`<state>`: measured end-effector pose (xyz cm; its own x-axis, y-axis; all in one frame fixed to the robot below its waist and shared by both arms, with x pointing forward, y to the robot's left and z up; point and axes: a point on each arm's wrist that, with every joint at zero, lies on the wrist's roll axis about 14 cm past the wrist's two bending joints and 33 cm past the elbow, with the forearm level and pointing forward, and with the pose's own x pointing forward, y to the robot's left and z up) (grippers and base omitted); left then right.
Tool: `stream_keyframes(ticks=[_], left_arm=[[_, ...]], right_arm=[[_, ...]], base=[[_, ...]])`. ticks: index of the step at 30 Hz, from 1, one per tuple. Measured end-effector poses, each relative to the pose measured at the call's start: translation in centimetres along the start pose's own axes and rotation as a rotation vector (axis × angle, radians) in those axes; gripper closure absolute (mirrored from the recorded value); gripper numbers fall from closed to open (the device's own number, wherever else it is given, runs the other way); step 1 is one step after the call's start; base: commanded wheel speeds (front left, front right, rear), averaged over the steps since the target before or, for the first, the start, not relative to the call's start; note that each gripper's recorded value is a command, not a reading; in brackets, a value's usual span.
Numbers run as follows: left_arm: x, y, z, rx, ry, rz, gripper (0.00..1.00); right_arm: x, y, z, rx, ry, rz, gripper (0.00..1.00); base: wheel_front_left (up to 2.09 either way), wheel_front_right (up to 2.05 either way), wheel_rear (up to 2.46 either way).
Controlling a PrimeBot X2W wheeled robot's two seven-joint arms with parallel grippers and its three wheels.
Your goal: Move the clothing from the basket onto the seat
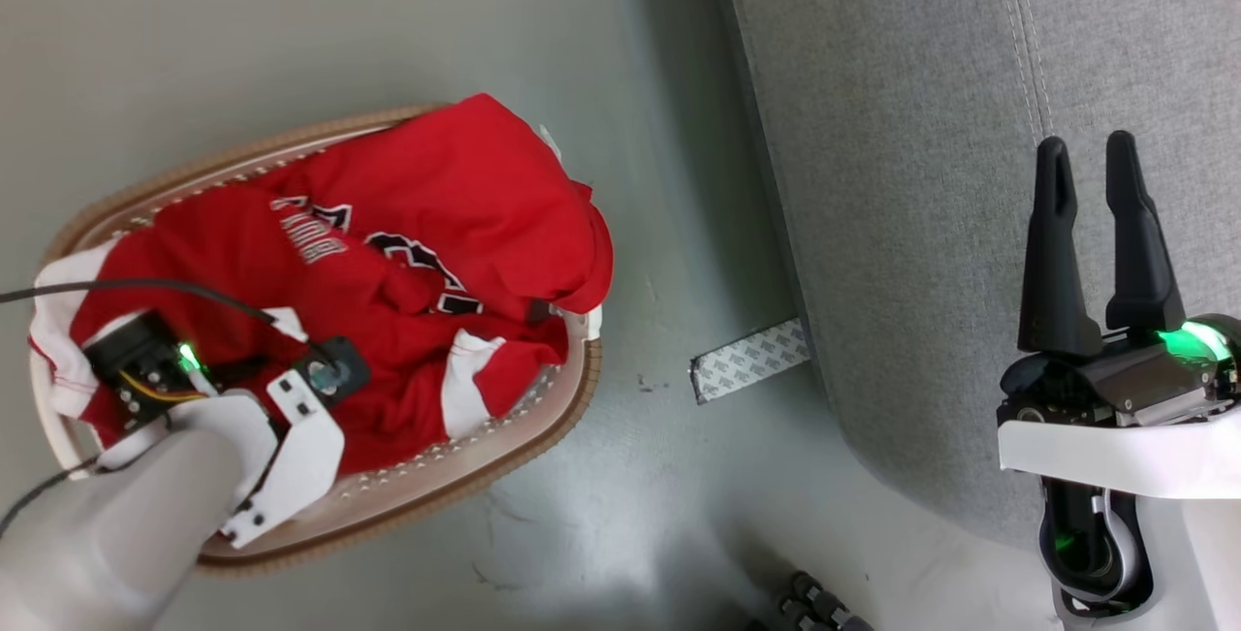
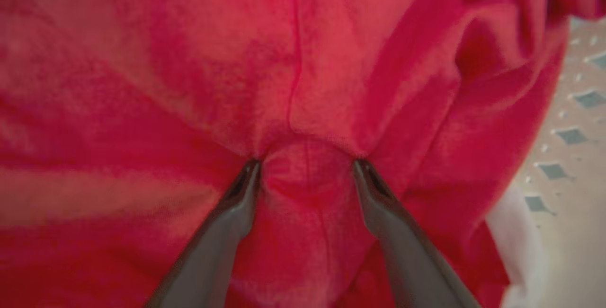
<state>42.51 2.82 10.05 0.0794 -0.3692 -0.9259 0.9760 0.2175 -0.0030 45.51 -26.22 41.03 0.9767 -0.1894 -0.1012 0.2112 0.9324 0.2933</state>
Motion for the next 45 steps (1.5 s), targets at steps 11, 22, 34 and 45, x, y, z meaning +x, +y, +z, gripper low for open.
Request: stream_keyframes(ticks=[11, 22, 34, 45], left_arm=[[1.6, 1.0, -2.4, 0.148, 0.142, 0.02, 0.15], [0.2, 0.6, 0.0, 0.099, 0.048, 0.022, 1.0], [-5.1, -1.1, 5.9, -0.002, -0.134, 0.067, 1.0], [-13.3, -1.9, 10.5, -0.142, -0.345, 0.184, 1.0]], right_arm=[[-0.2, -0.4, -0.9, 0.003, 0.028, -0.014, 0.0], [-0.3, 0.2, 0.6, 0.013, -0.008, 0.003, 0.0], [-1.3, 2.0, 4.8, -0.023, -0.103, 0.058, 0.0], [-4.3, 3.8, 8.8, -0.022, -0.195, 0.104, 0.0]], base=[[0.0, 0.0, 0.0], [0.0, 0.0, 0.0], [0.0, 0.0, 0.0], [0.0, 0.0, 0.0]])
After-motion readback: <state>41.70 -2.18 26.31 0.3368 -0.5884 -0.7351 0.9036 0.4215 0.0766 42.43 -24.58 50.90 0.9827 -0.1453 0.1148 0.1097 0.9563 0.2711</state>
